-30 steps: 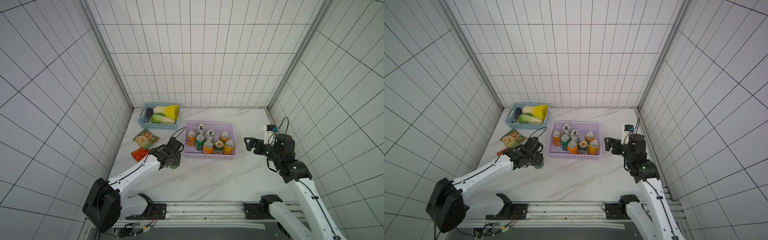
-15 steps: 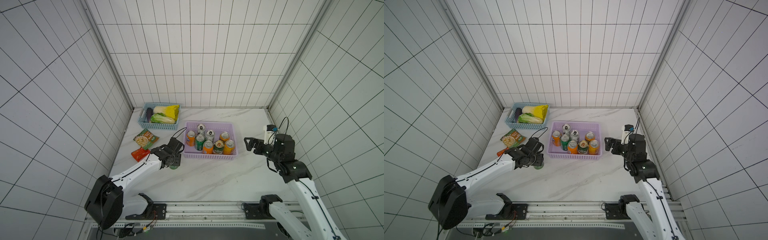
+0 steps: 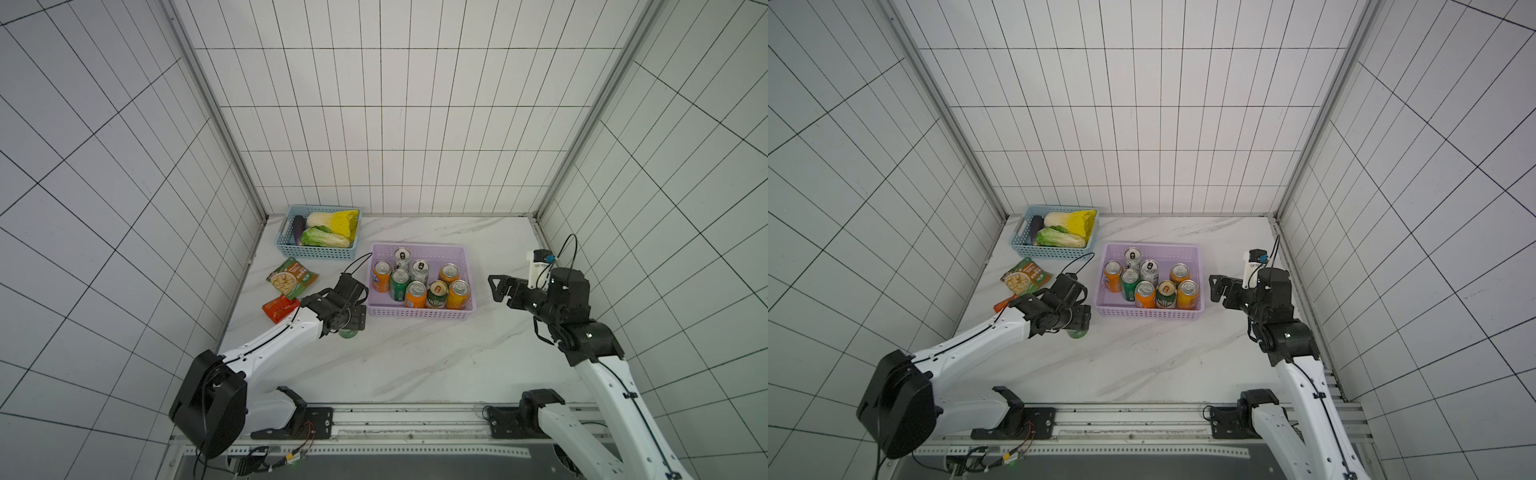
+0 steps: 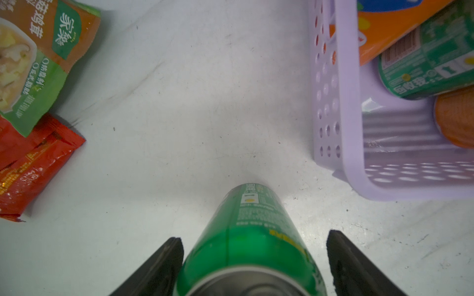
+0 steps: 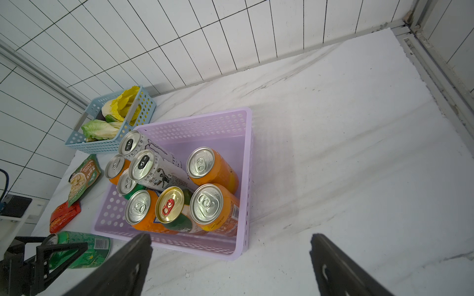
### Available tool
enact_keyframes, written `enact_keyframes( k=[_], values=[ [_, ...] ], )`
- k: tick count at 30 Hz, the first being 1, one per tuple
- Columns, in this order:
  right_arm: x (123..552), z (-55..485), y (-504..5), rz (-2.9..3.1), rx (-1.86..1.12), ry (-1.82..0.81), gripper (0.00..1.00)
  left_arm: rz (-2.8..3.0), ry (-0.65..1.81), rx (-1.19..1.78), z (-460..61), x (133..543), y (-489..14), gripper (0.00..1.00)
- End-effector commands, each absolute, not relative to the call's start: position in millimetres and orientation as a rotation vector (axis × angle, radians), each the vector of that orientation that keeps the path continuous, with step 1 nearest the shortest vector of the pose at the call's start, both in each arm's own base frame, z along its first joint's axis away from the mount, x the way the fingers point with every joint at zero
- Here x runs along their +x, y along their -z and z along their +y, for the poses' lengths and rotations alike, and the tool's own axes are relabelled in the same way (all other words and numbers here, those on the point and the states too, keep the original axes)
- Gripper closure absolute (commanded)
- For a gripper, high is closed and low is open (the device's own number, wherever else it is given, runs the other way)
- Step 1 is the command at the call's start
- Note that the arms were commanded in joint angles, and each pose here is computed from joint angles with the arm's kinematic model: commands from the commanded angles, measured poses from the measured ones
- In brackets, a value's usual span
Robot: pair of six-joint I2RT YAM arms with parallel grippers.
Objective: Take out the drinks from the basket
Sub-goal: Place the drink at the center of the board, then pick up the drink from the basket.
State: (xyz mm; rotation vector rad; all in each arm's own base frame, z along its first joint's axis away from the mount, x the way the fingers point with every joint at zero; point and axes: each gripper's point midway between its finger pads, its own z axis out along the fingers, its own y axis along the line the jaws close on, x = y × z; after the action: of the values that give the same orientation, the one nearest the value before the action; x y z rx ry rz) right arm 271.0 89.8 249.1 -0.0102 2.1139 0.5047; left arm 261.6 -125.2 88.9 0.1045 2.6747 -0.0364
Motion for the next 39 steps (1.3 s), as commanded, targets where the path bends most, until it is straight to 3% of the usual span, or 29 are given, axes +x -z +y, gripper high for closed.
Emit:
enact_keyframes(
  k=[1,6,24,39],
  values=[
    [272,86,-244,2.111,-0.004,-0.488,0.00,2.623,0.068,0.074,-126,268,-106,0.07],
    [272,86,-245,2.109,-0.012,-0.485,0.01,2.596,0.098,0.069,-126,270,-122,0.02],
    [277,89,-256,2.092,-0.024,-0.501,0.01,2.341,0.274,0.304,-176,320,-229,0.02],
    [269,86,-261,2.079,-0.019,-0.491,0.01,2.362,0.337,0.401,-231,383,-229,0.06]
  ],
)
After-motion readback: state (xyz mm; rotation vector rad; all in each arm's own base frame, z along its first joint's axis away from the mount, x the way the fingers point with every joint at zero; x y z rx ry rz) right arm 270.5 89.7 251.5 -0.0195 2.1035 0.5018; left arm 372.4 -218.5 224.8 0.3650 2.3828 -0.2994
